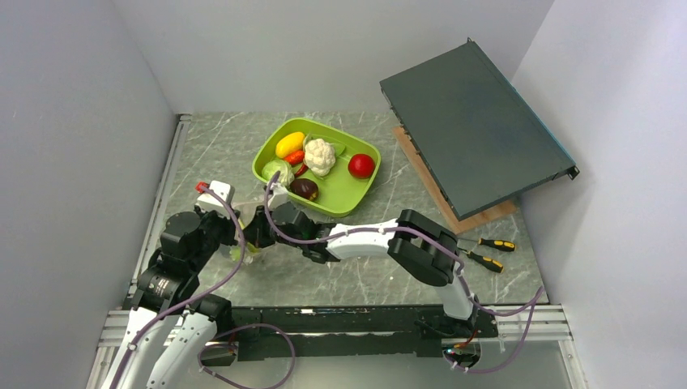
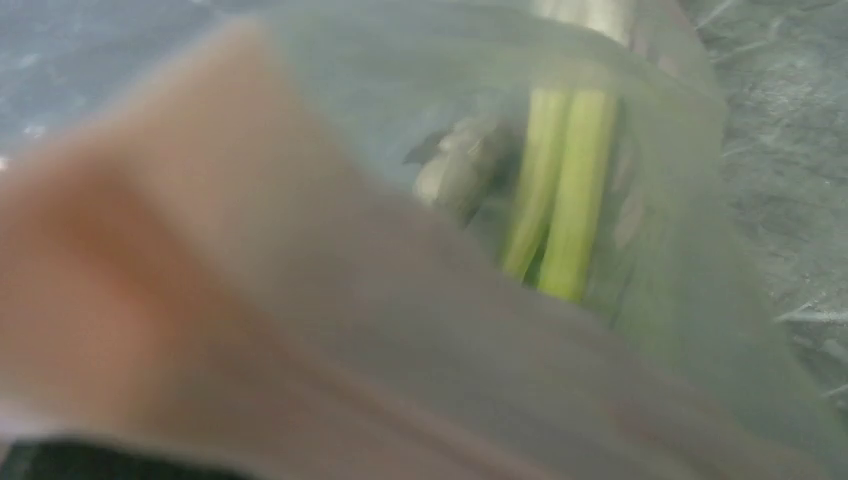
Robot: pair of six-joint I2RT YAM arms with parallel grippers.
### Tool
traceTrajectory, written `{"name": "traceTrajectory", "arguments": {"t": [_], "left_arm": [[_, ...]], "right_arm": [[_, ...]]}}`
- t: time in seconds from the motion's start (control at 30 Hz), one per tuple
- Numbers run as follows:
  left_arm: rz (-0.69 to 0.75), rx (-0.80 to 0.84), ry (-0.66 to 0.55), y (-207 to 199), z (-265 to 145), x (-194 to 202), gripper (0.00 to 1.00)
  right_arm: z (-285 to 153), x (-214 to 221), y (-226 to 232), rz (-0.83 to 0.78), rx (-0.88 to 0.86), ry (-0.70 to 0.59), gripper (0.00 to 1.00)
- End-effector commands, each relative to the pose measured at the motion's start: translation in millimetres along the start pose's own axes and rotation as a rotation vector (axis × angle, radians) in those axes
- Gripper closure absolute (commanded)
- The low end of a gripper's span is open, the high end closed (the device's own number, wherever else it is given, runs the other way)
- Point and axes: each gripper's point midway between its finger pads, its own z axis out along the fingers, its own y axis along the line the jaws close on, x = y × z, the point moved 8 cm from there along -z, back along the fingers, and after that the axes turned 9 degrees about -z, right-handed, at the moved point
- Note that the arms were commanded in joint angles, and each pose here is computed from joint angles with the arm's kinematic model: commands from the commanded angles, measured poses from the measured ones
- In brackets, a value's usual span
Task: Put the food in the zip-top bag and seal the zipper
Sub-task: Place the fake fish in the zipper food storage bag.
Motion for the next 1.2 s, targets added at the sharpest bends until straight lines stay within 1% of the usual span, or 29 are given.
{"name": "traceTrajectory", "arguments": {"t": [0.0, 0.1, 0.23, 0.37, 0.43, 0.53, 0.67, 0.73, 0.83, 0.9, 1.03, 1.17], "left_arm": [[0.003, 0.032, -0.057, -4, 2, -10, 1.00], [0.003, 0.031, -0.061, -4, 1, -11, 1.00], [0.003, 0.030, -0.062, -4, 1, -11, 1.00], [-0.006, -0.009, -0.067, 0, 0, -10, 1.00], [-0.003, -0.004, -0.070, 0, -1, -10, 1.00], [-0.001, 0.011, -0.067, -2, 0, -11, 1.00], [0.002, 0.020, -0.058, -3, 2, -11, 1.00], [0.003, 0.026, -0.055, -3, 3, -10, 1.00], [0.005, 0.036, -0.055, -4, 3, -10, 1.00], [0.006, 0.037, -0.053, -4, 4, -10, 1.00], [0.006, 0.043, -0.047, -5, 4, -10, 1.00], [0.007, 0.049, -0.048, -5, 4, -10, 1.00]], "right_arm": [[-6, -49, 16, 0.154, -0.029, -0.278, 1.00], [-5, -54, 13, 0.198, -0.001, -0.310, 1.00], [1, -58, 10, 0.244, -0.006, -0.334, 1.00], [9, -55, 12, 0.232, -0.027, -0.315, 1.00], [11, -48, 11, 0.201, -0.046, -0.279, 1.00], [14, -30, 9, 0.115, -0.074, -0.171, 1.00], [22, 4, 1, 0.016, -0.100, 0.024, 1.00], [23, 16, -3, -0.036, -0.102, 0.094, 1.00], [24, 27, -10, -0.107, -0.075, 0.161, 1.00], [25, 30, -14, -0.132, -0.054, 0.187, 1.00], [24, 31, -18, -0.158, -0.034, 0.192, 1.00], [26, 20, -4, -0.195, -0.112, 0.196, 0.99]]}}
